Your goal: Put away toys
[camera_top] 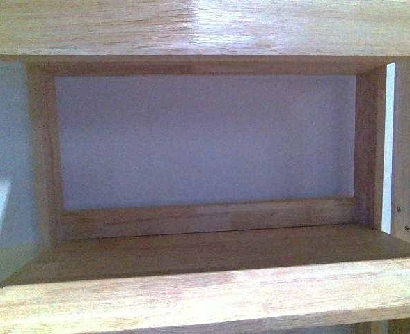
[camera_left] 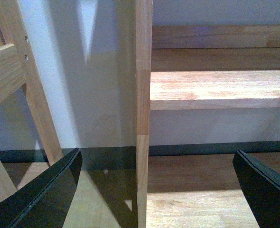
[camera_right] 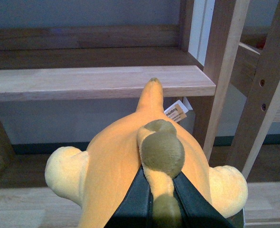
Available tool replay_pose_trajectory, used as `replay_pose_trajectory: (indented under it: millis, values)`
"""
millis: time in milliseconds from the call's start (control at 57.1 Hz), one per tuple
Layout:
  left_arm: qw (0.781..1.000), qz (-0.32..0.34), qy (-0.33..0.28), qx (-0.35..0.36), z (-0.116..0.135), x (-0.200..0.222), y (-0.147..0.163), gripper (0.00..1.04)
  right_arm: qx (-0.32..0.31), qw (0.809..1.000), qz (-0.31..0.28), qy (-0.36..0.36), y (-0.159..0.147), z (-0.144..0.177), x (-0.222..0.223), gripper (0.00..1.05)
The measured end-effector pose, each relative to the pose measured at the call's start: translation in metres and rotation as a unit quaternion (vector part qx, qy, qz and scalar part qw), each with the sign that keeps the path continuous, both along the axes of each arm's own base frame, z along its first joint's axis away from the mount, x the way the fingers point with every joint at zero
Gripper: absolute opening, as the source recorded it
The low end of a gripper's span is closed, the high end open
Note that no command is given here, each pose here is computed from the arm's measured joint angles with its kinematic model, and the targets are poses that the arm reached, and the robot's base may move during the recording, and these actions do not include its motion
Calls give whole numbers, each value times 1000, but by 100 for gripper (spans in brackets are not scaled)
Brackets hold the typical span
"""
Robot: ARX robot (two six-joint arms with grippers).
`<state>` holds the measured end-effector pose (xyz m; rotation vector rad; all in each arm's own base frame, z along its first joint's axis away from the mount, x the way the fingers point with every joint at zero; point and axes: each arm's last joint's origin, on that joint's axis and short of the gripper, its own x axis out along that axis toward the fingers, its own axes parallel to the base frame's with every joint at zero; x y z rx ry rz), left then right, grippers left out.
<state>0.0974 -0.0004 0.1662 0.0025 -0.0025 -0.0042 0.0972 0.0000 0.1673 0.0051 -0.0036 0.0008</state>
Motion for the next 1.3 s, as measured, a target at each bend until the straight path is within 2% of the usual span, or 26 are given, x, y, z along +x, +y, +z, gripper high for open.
replay_pose_trajectory:
  millis: [70,193,385,981,1296]
  values:
    - [1000,0,0,0,0,0,0,99,0,1000,-2,0,0,0,0,5]
    - [1000,0,0,0,0,0,0,99,3,999,-49,-18,2,4,0,5]
    - [1000,0,0,0,0,0,0,99,-9,997,-71,-18,7,10,2,5]
    - [1000,0,0,0,0,0,0,99,-16,991,-68,-113,43,136,2,5]
    - [1000,0,0,0,0,0,0,99,-37,988,-52,-138,65,184,2,5]
